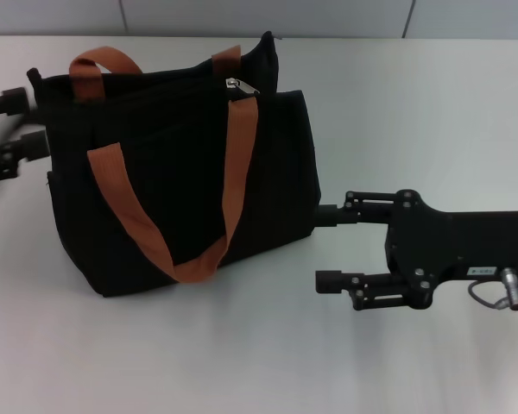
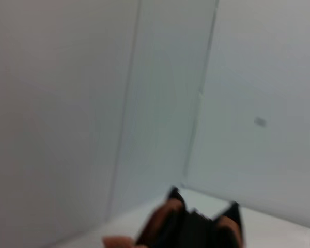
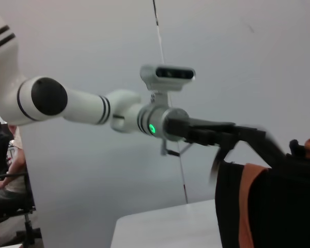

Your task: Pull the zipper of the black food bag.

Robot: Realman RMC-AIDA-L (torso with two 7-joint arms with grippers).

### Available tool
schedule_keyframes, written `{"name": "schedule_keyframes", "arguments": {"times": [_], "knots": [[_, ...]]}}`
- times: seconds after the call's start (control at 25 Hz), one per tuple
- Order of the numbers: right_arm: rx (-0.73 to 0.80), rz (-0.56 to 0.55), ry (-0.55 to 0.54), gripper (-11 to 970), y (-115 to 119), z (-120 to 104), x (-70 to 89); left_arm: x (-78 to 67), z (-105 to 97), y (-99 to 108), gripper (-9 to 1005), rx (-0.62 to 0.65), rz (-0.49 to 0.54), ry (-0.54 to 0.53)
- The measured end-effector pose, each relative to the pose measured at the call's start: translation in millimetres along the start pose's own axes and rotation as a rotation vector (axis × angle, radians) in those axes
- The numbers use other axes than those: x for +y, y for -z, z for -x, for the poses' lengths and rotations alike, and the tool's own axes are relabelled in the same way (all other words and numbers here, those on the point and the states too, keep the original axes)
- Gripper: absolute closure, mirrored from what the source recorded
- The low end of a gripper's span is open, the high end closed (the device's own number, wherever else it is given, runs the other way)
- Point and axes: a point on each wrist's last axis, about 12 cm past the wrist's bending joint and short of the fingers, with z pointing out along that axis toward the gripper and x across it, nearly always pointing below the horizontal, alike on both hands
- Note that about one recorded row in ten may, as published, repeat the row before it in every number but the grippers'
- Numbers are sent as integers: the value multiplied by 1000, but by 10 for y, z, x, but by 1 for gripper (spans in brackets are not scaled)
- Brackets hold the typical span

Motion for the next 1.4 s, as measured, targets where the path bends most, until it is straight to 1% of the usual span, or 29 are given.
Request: {"name": "schedule_keyframes", "arguments": {"times": [0.04,0.16,0.2,0.32,0.36,0.48,0.52,0.56,0.64,0.68,0.72,0.76,0.88,0.92,0.96,1.08,1.12,1.16,1.2,1.28,1.32,1.36,1.4], "knots": [[7,-2,-1,220,-13,-10,-3,20,108,76,442,41,-29,30],[28,-5,-5,220,-27,-37,-8,28,149,104,342,53,-36,39],[38,-6,-7,220,-38,-53,-8,32,226,158,308,75,-48,54],[68,-18,-14,220,-66,-101,-16,26,242,182,208,77,-53,57],[68,-18,-14,220,-66,-101,-16,26,242,182,201,77,-53,57],[72,-28,-14,220,-63,-107,-27,-34,158,86,181,61,-83,19],[76,-38,-14,220,-63,-112,-39,-69,115,-1,174,55,-112,15],[76,-38,-14,220,-63,-112,-39,-69,115,-1,174,55,-112,15],[85,-52,-13,220,-66,-121,-58,-107,97,-106,175,33,-150,10],[89,-59,-13,220,-67,-126,-66,-107,97,-106,175,33,-150,10],[93,-64,-15,220,-76,-130,-80,-202,77,-256,176,-44,-218,-12],[93,-64,-15,220,-76,-130,-80,-202,77,-256,176,-44,-218,-12],[93,-60,-24,220,-107,-133,-97,-285,80,-338,177,-116,-261,-35],[93,-57,-27,220,-120,-133,-103,-332,78,-401,177,-140,-296,-47],[93,-57,-27,220,-120,-133,-103,-332,78,-401,177,-140,-296,-47],[93,-57,-29,221,-122,-137,-102,-419,-27,-538,178,-149,-354,-50],[93,-57,-30,221,-122,-138,-101,-473,-128,-622,179,-142,-386,-52],[93,-54,-30,221,-121,-139,-97,-503,-186,-666,179,-135,-402,-50],[93,-50,-32,221,-119,-144,-88,-503,-186,-666,179,-135,-402,-50],[96,-45,-35,221,-116,-153,-76,-562,-314,-746,180,-114,-427,-48],[107,-29,-43,221,-106,-182,-42,-598,-444,-804,180,-87,-422,-48],[107,-29,-43,221,-106,-182,-42,-598,-444,-804,180,-87,-422,-48],[113,-24,-48,221,-99,-200,-25,-614,-528,-828,179,-65,-411,-46]]}}
